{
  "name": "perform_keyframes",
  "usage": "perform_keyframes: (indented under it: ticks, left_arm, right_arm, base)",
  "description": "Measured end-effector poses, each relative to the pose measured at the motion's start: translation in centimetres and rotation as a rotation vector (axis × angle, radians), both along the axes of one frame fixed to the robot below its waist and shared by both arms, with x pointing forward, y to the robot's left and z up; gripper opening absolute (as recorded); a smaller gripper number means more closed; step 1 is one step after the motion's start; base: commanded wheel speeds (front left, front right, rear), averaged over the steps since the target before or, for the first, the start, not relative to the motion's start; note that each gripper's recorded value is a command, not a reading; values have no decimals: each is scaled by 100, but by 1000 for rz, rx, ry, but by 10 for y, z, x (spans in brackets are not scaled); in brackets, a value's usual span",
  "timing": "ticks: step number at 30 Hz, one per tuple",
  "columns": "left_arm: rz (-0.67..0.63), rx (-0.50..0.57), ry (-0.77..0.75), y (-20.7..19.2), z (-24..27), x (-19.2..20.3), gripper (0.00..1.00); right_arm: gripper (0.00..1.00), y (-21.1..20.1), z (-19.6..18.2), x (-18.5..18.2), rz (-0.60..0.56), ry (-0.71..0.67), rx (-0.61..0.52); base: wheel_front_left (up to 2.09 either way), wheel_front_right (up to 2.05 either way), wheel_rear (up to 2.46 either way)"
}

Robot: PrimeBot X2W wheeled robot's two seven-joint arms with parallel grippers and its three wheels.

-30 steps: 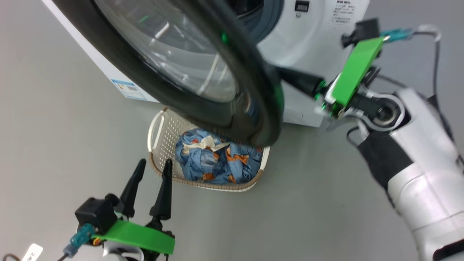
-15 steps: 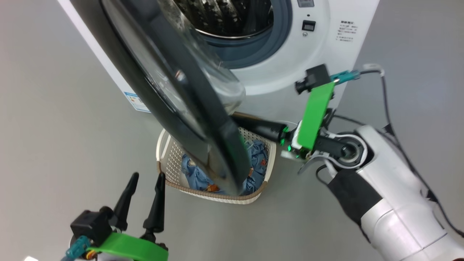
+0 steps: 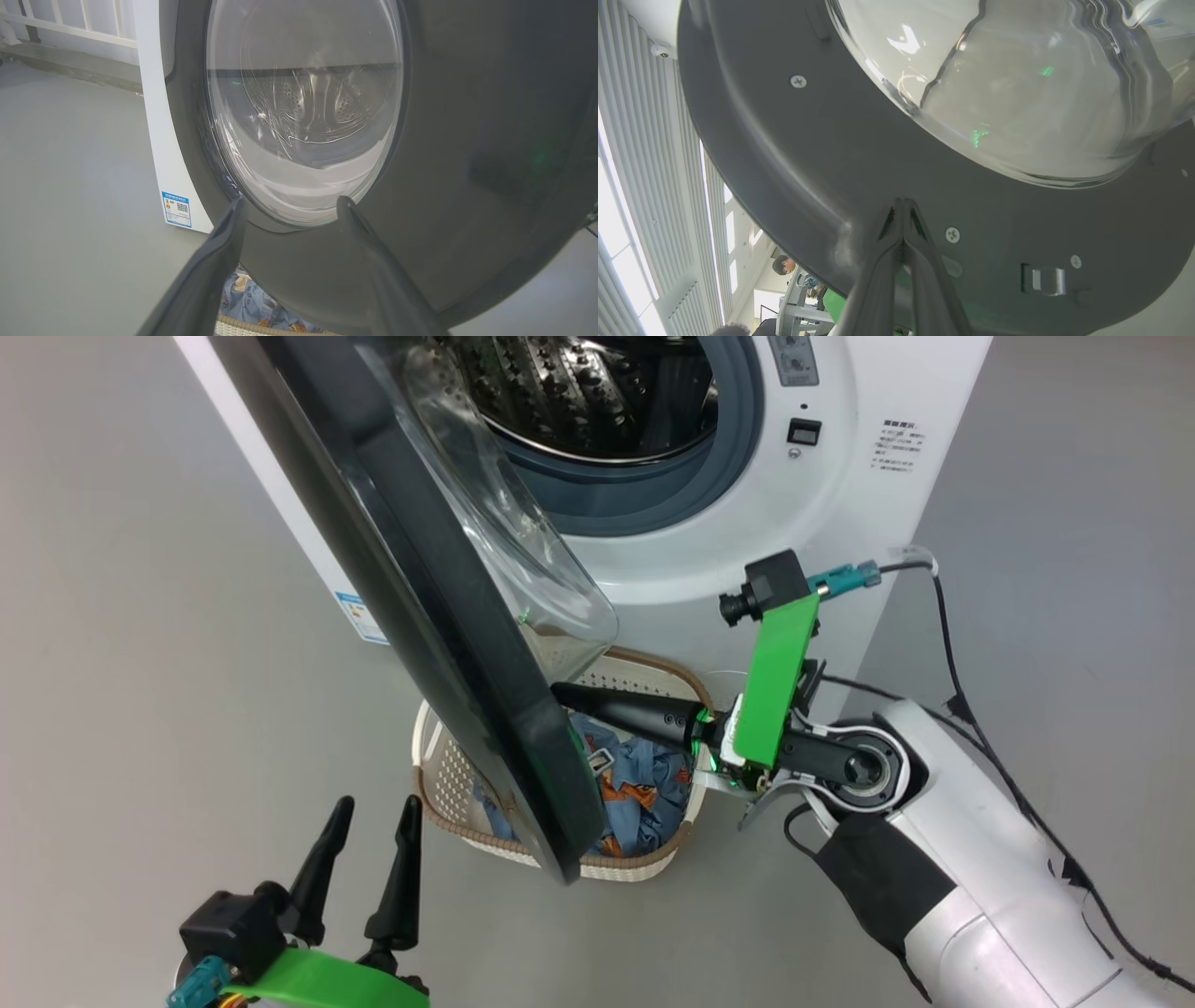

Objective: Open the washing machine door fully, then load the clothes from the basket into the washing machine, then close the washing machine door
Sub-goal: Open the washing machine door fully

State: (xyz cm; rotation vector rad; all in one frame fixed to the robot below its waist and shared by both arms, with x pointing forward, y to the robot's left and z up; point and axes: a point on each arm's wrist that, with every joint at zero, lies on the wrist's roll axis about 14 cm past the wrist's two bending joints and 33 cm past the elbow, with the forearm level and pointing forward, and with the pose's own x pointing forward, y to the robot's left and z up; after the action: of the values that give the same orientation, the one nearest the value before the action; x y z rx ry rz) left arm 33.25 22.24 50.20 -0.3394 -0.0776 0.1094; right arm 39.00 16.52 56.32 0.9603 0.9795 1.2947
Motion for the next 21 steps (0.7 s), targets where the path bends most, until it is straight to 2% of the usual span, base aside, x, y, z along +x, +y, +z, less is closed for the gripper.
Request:
perform_keyframes:
  ticks: [5, 6, 8, 11, 13, 14, 21]
  left_arm:
    - [-16, 0, -7, -4, 2, 2, 100]
    - [-20, 2, -9, -5, 2, 3, 100]
    - [-30, 4, -12, -6, 3, 4, 100]
    - [-46, 14, -16, -8, 4, 5, 100]
    - [-55, 22, -17, -8, 5, 6, 100]
    - [-59, 24, -19, -9, 6, 6, 100]
    - [-93, 35, -11, -14, 3, 3, 100]
  right_arm:
    - [0, -6, -5, 1, -36, 7, -10]
    - [7, -9, -7, 1, -43, 8, -17]
    - [33, -13, -8, 4, -70, 2, -23]
    - [51, -23, -12, 9, -118, -4, -35]
    - [91, -33, -18, 12, -160, -2, -46]
    - [100, -39, -21, 14, -185, -3, -51]
    - [100, -83, -38, 22, -347, -8, -87]
  base:
    - [0, 0, 0]
    - [0, 0, 0]
    - [0, 0, 0]
    - [0, 0, 0]
    - [0, 0, 0]
    - [0, 0, 0]
    - [0, 0, 0]
